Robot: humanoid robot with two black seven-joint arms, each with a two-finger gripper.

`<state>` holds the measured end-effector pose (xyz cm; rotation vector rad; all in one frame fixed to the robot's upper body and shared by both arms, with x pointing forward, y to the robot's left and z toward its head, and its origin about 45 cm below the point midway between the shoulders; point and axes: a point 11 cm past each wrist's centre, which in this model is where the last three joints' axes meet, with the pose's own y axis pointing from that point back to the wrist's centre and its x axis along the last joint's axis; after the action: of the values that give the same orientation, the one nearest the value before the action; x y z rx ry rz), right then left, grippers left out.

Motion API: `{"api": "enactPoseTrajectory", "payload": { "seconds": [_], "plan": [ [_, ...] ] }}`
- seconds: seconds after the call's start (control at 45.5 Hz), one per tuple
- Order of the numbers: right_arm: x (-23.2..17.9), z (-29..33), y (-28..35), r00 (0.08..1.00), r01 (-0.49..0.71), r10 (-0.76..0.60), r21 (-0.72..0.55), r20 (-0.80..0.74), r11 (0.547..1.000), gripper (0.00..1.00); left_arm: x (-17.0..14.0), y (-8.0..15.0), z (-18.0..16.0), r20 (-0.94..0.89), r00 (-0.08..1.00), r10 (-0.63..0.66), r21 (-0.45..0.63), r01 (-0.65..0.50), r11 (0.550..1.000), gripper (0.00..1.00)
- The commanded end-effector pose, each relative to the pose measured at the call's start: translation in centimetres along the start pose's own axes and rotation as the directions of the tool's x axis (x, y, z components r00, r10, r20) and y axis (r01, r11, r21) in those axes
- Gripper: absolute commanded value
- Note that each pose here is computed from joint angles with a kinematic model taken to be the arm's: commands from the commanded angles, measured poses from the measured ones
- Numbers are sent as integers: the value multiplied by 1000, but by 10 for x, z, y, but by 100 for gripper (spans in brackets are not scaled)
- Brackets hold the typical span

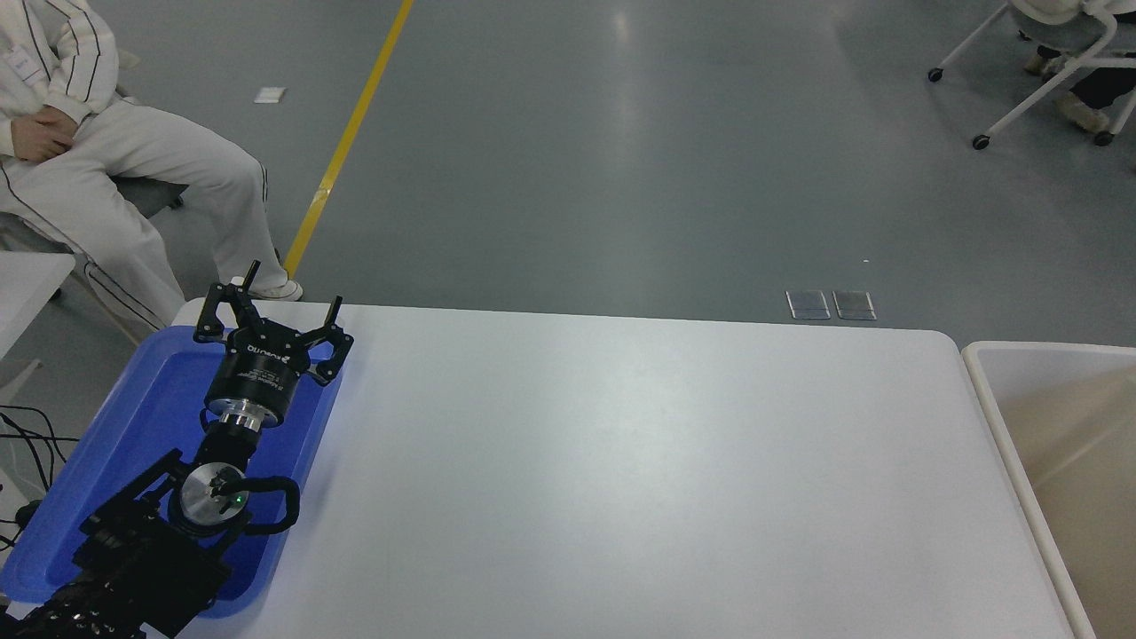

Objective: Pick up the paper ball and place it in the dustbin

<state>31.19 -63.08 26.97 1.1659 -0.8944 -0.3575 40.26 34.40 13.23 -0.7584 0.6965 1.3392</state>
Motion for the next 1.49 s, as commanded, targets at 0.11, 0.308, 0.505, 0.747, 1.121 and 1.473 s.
{"api": "enactPoseTrajectory", "payload": {
  "seconds": [0.11, 0.308, 0.505, 0.747, 1.121, 1.473],
  "plan": [
    [-32, 2, -60, 997, -65, 67, -39, 42, 997, 0, 0, 0, 0, -1, 1000, 1, -1, -1, 1000, 100],
    [-51, 8, -87, 988, -149, 151, -73, 26, 986, 0, 0, 0, 0, 0, 1000, 0, 0, 0, 1000, 100],
    [-67, 11, -109, 962, -265, 269, -81, 45, 961, 0, 0, 0, 0, 0, 1000, 0, 0, 0, 1000, 100],
    [-99, 1, -136, 888, -447, 452, -76, 80, 891, 0, 0, 0, 0, 0, 1000, -1, 0, 1, 1000, 100],
    [-115, -7, -145, 855, -502, 506, -67, 112, 863, 0, 0, 0, 0, -1, 1000, 1, -1, -1, 1000, 100],
    [-110, -7, -142, 835, -537, 542, -69, 96, 841, 43, 0, 0, 0, 0, 1000, 0, -1, 0, 1000, 100]
  ]
}}
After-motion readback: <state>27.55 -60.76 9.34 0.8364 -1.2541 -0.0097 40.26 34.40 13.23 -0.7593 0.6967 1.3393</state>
